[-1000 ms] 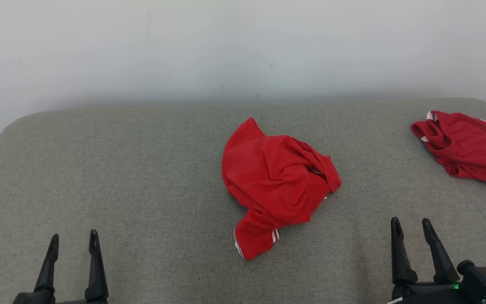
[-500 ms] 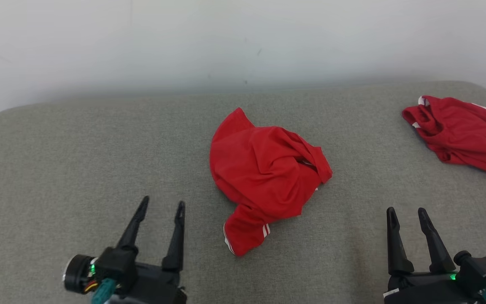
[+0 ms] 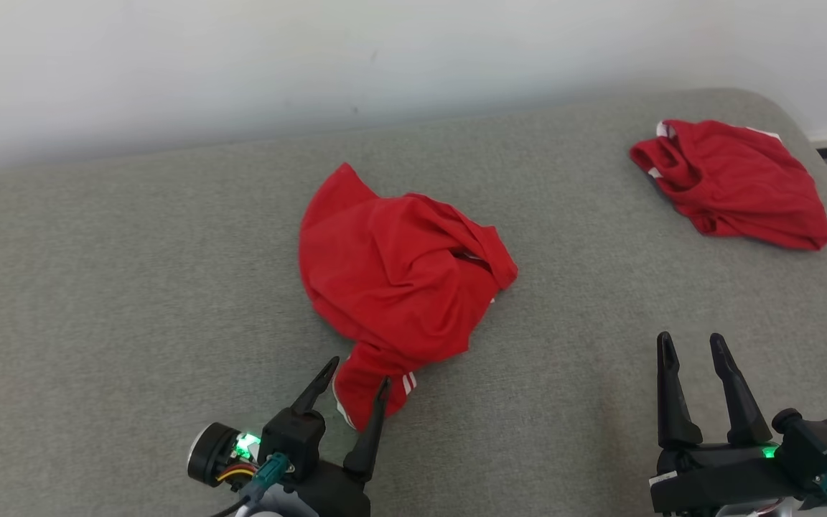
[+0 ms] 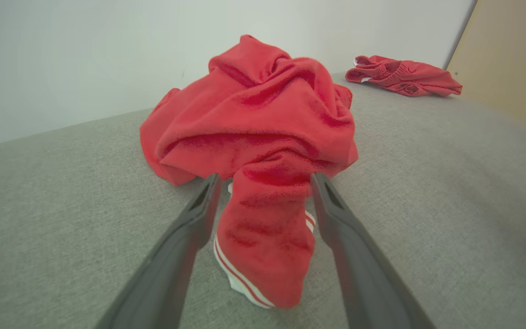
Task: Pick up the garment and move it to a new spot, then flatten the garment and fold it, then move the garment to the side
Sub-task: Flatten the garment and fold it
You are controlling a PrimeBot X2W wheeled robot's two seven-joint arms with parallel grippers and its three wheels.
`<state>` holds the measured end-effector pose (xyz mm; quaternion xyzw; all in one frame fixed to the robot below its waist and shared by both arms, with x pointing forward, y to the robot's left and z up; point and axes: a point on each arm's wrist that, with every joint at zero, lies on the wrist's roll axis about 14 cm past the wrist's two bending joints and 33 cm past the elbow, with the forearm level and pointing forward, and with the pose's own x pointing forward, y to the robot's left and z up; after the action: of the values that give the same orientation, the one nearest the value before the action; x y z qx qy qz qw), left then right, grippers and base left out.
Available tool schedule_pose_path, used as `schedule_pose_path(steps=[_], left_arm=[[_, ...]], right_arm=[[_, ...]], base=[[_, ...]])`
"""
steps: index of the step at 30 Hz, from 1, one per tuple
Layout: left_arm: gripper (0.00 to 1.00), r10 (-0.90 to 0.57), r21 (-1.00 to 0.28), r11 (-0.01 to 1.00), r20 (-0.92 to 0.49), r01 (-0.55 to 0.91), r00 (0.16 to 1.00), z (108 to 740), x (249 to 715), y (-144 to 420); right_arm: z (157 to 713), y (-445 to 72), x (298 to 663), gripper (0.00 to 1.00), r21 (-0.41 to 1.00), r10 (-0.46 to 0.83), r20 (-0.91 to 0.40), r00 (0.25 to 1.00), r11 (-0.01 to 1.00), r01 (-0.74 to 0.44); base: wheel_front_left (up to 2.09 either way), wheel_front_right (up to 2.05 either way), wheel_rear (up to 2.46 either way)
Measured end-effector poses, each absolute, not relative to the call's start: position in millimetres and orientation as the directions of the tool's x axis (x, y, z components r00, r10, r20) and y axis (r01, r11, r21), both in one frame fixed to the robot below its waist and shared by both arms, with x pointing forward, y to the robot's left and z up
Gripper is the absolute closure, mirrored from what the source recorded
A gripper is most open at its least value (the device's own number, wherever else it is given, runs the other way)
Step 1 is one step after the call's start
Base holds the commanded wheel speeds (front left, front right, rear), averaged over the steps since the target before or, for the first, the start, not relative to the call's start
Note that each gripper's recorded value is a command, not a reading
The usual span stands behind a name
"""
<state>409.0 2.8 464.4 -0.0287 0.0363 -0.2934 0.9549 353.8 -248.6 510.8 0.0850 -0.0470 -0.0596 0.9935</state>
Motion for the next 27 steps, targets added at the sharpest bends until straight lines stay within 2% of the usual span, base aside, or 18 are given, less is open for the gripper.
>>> schedule_pose_path(steps=[10,12,17,23,27], left_arm=[[0.00,-0.584,-0.097,0.811,-0.197,0.577,0.787,418.9,425.0,-8.8],[1.00,-0.583,-0.109,0.812,-0.209,0.573,0.785,415.2,427.0,-9.4],[1.00,-0.579,-0.118,0.815,-0.177,0.567,0.796,426.8,431.6,-9.0],[1.00,-0.542,-0.116,0.836,-0.019,0.537,0.840,478.2,439.0,2.4],[1.00,-0.483,-0.078,0.870,0.051,0.486,0.874,500.5,432.3,31.2]], right_arm=[[501.3,-264.2,352.2,0.00,0.168,-0.176,0.057,0.983,0.972,0.165],[499.9,-265.9,351.8,0.00,0.167,-0.182,0.053,0.982,0.971,0.171],[499.5,-264.0,353.4,0.00,0.174,-0.179,0.056,0.982,0.970,0.167],[498.7,-252.5,357.7,0.00,0.184,-0.145,0.059,0.988,0.974,0.132],[499.3,-239.4,362.2,0.00,0.193,-0.105,0.064,0.992,0.977,0.091]], base=[[0.00,0.00,0.00],[0.00,0.00,0.00],[0.00,0.00,0.00],[0.00,0.00,0.00],[0.00,0.00,0.00]])
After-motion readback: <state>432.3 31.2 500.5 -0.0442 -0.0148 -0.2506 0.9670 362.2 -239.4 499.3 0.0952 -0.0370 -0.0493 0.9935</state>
